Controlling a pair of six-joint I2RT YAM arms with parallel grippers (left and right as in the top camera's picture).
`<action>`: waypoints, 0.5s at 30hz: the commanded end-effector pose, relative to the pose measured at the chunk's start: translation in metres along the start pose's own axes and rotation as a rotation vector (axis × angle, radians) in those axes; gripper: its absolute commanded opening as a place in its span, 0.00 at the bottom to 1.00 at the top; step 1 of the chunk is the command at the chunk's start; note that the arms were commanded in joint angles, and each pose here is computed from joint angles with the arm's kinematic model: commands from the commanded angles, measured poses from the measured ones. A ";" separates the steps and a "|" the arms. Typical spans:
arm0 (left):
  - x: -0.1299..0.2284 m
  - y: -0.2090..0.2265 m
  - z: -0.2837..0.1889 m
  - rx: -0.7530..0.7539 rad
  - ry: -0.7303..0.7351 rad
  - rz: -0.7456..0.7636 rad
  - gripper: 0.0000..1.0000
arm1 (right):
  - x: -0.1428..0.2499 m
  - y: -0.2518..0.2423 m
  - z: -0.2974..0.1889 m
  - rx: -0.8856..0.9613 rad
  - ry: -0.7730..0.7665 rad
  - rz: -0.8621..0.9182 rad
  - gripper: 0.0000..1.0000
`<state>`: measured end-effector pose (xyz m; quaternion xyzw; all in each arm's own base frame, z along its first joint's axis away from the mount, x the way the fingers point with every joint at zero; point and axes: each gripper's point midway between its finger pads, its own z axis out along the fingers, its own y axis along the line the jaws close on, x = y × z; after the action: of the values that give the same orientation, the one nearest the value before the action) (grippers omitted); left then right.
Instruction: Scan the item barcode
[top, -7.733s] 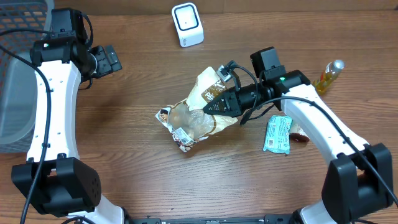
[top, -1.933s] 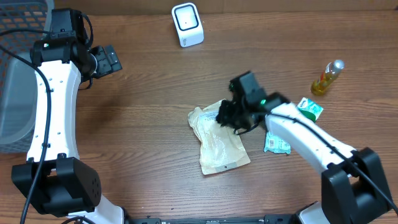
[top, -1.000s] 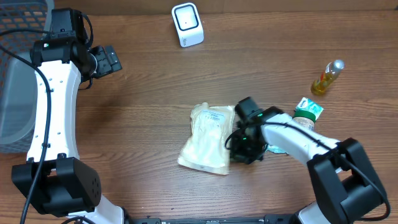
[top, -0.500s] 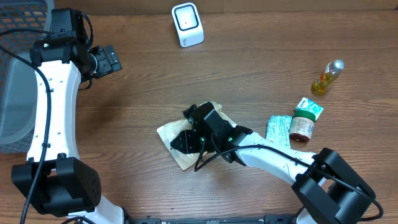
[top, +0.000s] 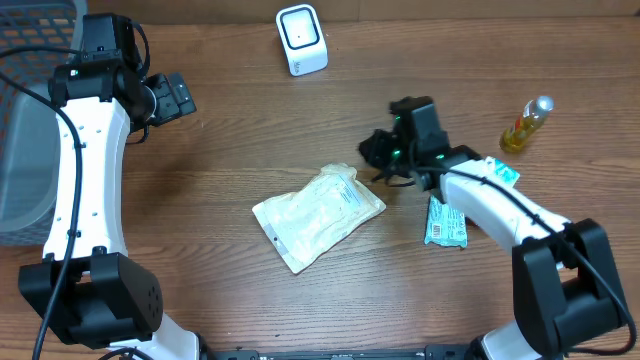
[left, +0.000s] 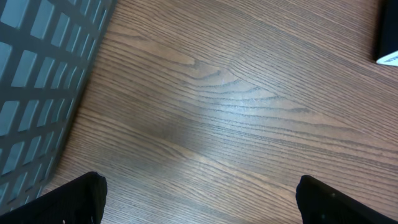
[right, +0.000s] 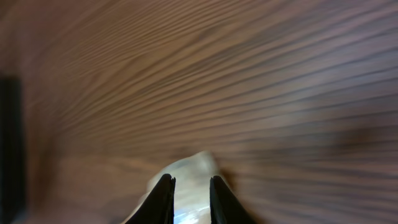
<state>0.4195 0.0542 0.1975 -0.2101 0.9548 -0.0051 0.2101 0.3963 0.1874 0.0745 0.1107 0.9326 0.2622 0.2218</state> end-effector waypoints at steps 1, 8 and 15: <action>0.001 0.002 0.002 -0.007 0.005 0.018 1.00 | 0.002 -0.029 0.015 0.091 0.021 0.014 0.18; 0.001 0.002 0.002 -0.007 0.005 0.018 0.99 | 0.046 -0.045 0.043 0.087 0.206 0.061 0.21; 0.001 0.002 0.002 -0.007 0.005 0.018 0.99 | 0.116 -0.060 0.015 0.176 0.513 0.256 0.10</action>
<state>0.4196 0.0542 0.1975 -0.2101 0.9548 -0.0053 0.2103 0.3221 0.1801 -0.0018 0.1554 0.9609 0.2290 -0.0055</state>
